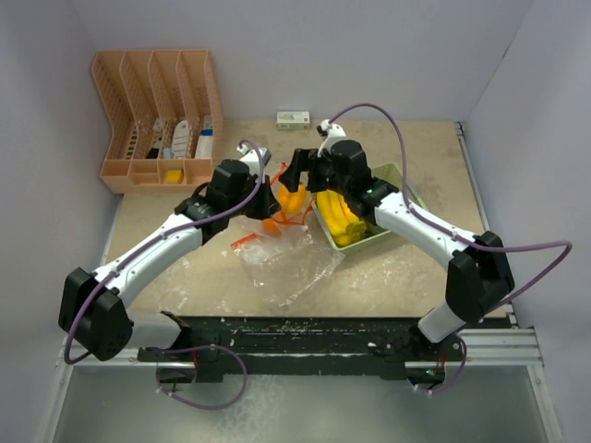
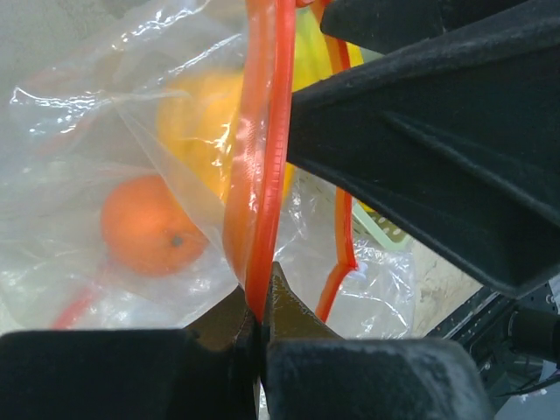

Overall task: Place the food in the zip-top bag and seal the zipper
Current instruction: Place the fake vegetable in the zipper food storage bag, then pick up the fake fruit from the bin.

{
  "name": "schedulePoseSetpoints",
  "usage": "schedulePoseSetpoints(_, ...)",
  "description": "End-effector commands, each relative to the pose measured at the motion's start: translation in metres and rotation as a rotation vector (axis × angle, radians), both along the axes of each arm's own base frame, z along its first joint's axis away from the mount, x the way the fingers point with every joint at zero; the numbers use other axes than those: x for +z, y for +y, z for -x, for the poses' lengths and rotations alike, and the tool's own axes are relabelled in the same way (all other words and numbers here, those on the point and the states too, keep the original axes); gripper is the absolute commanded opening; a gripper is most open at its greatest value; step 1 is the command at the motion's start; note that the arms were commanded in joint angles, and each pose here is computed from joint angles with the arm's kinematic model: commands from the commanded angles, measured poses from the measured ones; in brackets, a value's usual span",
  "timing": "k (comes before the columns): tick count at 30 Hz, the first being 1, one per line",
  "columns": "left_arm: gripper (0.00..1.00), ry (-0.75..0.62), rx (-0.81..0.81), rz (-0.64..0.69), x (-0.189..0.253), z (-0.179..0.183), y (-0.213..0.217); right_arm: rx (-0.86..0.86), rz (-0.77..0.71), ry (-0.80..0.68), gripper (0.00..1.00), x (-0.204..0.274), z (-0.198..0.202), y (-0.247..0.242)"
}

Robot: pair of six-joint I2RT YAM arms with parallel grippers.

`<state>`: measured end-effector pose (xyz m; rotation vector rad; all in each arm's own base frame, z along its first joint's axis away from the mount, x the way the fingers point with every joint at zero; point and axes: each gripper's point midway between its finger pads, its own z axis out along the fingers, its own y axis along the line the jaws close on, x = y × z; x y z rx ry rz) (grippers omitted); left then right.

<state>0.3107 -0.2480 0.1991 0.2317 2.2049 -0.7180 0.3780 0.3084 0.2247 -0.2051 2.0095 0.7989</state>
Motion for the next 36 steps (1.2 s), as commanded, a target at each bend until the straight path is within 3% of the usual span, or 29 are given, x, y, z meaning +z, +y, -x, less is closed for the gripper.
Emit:
schedulePoseSetpoints(1, 0.00, -0.036, -0.020, 0.060, 0.014, -0.002, -0.009, -0.013, 0.061, -0.048, 1.00, 0.012, -0.005, 0.006)
schedulePoseSetpoints(11, 0.00, -0.036, 0.060, 0.000, 0.004, -0.011, 0.005, -0.092, 0.135, -0.005, 1.00, 0.018, 0.040, -0.048)
schedulePoseSetpoints(19, 0.00, -0.046, 0.082, 0.003, 0.003, -0.010, 0.009, -0.585, 0.372, 0.201, 0.99, -0.017, 0.053, -0.174)
schedulePoseSetpoints(23, 0.00, -0.091, 0.075, 0.054, 0.019, -0.005, 0.009, -0.671, 0.301, 0.352, 1.00, -0.037, 0.037, -0.210)
schedulePoseSetpoints(36, 0.00, -0.155, 0.087, 0.046, 0.031, 0.005, 0.024, -1.001, 0.057, 0.440, 0.98, -0.044, -0.006, -0.272)
